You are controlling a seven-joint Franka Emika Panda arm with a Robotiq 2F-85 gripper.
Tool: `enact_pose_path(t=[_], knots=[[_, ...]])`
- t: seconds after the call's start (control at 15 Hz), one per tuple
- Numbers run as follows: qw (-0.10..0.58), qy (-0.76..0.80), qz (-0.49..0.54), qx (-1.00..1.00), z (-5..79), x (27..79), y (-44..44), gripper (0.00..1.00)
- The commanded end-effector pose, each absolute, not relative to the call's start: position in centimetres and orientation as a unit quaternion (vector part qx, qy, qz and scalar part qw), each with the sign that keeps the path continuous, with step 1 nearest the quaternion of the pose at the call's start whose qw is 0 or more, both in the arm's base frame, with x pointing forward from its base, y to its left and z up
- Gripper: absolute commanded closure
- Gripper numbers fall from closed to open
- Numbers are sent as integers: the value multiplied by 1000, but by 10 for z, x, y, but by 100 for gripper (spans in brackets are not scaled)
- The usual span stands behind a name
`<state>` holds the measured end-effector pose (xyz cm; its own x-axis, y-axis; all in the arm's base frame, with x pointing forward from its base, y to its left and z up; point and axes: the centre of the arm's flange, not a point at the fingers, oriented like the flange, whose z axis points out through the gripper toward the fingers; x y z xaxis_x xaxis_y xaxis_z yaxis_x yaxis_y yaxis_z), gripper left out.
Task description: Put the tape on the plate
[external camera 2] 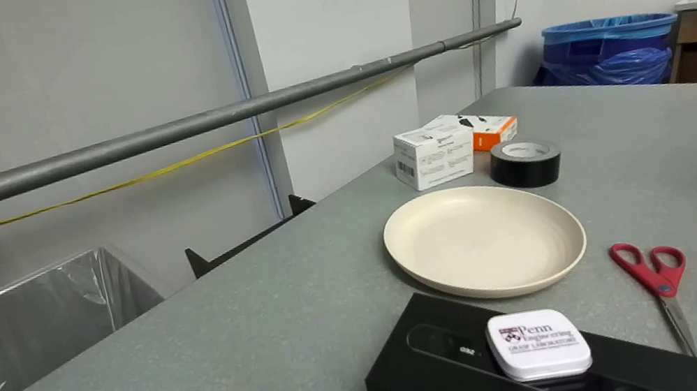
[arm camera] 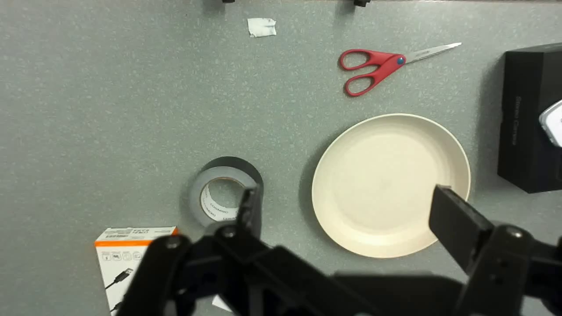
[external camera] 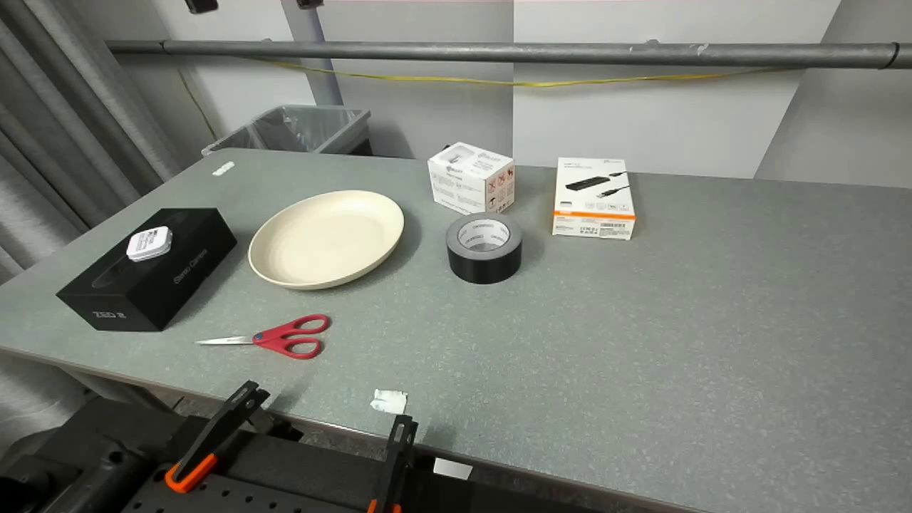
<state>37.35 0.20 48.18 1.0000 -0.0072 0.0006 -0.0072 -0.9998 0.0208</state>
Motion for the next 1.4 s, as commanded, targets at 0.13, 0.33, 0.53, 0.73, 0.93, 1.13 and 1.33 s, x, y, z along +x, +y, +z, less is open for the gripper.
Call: enact_pose_path(t=[0.13,0.33,0.53,0.73,0.93,1.13,1.33], knots=[[35,-18,22,999,449,420,-9,0],[42,-13,27,999,408,454,-28,0],[47,-24,16,998,365,477,-48,0],[45,-41,-6,998,335,488,-67,0],[39,-39,-12,998,335,467,-56,0],[39,-37,-7,999,339,467,-54,0],[48,-42,-2,998,335,472,-53,0]])
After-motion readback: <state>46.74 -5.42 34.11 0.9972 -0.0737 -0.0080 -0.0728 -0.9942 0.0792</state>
